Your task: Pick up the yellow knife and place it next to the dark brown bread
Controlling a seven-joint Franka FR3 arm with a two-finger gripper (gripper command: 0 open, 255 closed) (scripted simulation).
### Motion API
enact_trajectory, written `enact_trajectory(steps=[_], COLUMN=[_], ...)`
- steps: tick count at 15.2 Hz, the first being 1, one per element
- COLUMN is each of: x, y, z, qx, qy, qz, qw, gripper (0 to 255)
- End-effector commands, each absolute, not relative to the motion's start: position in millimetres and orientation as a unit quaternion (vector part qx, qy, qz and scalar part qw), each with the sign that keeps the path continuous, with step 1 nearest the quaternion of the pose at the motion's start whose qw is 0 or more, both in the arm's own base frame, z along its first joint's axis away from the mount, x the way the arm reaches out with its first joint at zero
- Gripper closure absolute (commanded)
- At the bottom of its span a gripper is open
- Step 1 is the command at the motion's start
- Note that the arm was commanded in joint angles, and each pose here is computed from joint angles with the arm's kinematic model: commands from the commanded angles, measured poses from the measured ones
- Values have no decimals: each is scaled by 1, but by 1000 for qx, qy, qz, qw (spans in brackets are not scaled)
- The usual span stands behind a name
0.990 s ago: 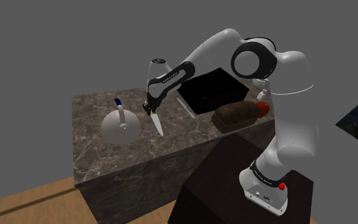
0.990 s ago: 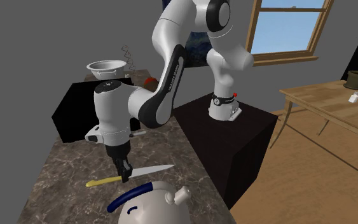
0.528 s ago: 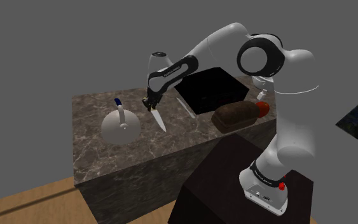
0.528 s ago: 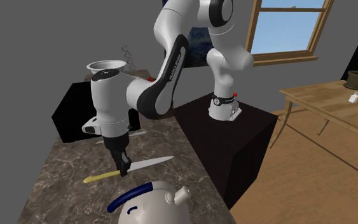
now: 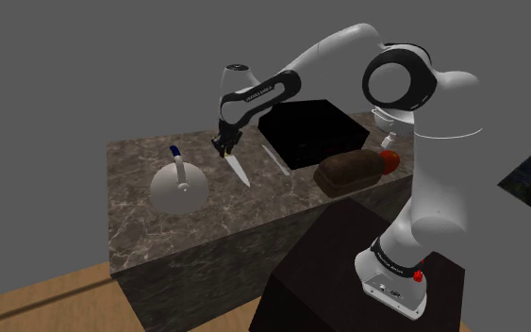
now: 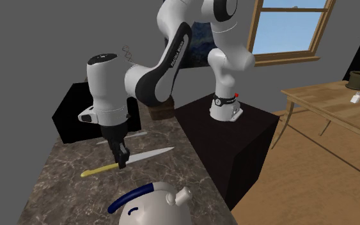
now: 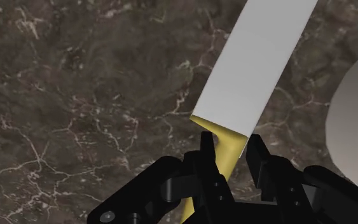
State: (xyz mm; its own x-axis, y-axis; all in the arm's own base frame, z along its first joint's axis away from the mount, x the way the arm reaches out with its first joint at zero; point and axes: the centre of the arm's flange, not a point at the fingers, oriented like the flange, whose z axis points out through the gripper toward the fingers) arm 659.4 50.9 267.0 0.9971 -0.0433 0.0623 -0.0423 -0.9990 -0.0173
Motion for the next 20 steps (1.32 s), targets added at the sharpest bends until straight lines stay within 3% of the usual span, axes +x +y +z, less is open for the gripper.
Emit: enact_trajectory(steps=[1, 20], x=[659, 659], y=[50, 50], z=[278, 378], qx=[-999, -999], qy=[21, 21], qz=[-31, -31], qw=[8, 8], gripper=[255, 255])
